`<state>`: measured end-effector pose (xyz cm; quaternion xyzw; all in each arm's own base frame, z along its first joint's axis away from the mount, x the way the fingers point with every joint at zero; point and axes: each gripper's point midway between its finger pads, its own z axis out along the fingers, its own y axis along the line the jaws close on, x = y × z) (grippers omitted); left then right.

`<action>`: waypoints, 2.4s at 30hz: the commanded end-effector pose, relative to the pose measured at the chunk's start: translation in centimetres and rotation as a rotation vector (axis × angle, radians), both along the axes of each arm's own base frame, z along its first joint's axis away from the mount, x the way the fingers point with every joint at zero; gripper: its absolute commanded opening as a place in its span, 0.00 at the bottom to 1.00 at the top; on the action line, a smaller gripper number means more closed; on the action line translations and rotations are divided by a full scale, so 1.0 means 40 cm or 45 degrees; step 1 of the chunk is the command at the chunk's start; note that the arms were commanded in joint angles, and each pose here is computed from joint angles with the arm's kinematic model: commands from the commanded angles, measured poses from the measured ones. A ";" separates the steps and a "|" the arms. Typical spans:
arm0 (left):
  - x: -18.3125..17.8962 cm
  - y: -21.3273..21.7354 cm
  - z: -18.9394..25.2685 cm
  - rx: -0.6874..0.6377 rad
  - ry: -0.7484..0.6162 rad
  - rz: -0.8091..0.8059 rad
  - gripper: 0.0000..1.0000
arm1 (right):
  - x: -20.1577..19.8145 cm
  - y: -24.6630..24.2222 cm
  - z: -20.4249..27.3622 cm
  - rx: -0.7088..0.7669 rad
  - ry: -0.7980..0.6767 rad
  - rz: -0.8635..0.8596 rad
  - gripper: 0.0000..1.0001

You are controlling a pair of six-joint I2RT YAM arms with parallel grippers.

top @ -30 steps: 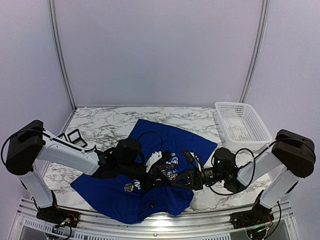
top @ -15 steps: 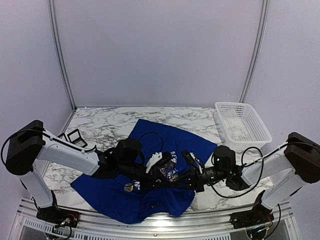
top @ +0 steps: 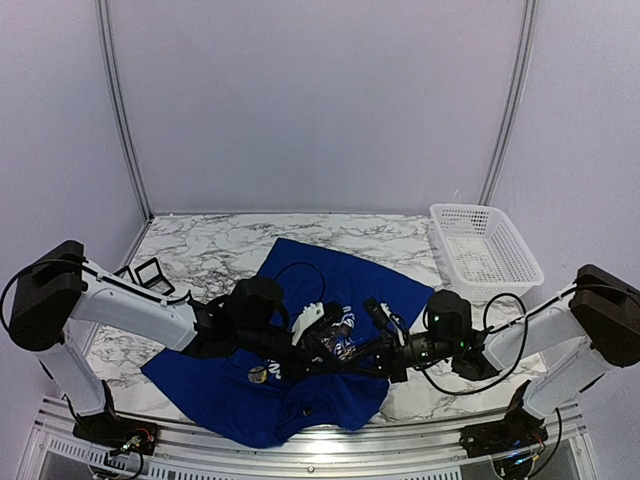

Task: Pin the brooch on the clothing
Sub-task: Pin the brooch onto the flattened clothing.

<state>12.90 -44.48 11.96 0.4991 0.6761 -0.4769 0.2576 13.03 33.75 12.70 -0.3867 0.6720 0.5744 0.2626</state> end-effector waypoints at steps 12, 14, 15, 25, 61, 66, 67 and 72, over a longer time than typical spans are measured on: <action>-0.037 0.001 0.051 -0.088 -0.165 -0.065 0.00 | 0.010 0.001 0.165 0.342 -0.132 0.032 0.23; -0.036 0.003 0.053 -0.091 -0.173 -0.064 0.00 | 0.006 -0.004 0.164 0.344 -0.129 0.033 0.24; -0.035 0.005 0.056 -0.093 -0.178 -0.060 0.00 | 0.002 -0.006 0.162 0.343 -0.127 0.042 0.26; -0.034 0.002 0.061 -0.098 -0.140 -0.041 0.00 | -0.022 -0.032 0.179 0.360 -0.228 0.049 0.51; -0.044 -0.001 0.100 -0.153 -0.113 -0.055 0.00 | 0.002 0.010 0.069 0.080 -0.680 -0.037 0.54; -0.044 0.001 0.100 -0.153 -0.122 -0.054 0.00 | 0.004 0.015 0.080 0.114 -0.644 -0.048 0.47; -0.044 0.001 0.098 -0.151 -0.120 -0.055 0.00 | 0.005 0.017 0.082 0.120 -0.633 -0.048 0.46; -0.044 0.003 0.093 -0.146 -0.123 -0.056 0.00 | 0.010 0.011 0.091 0.155 -0.560 -0.044 0.38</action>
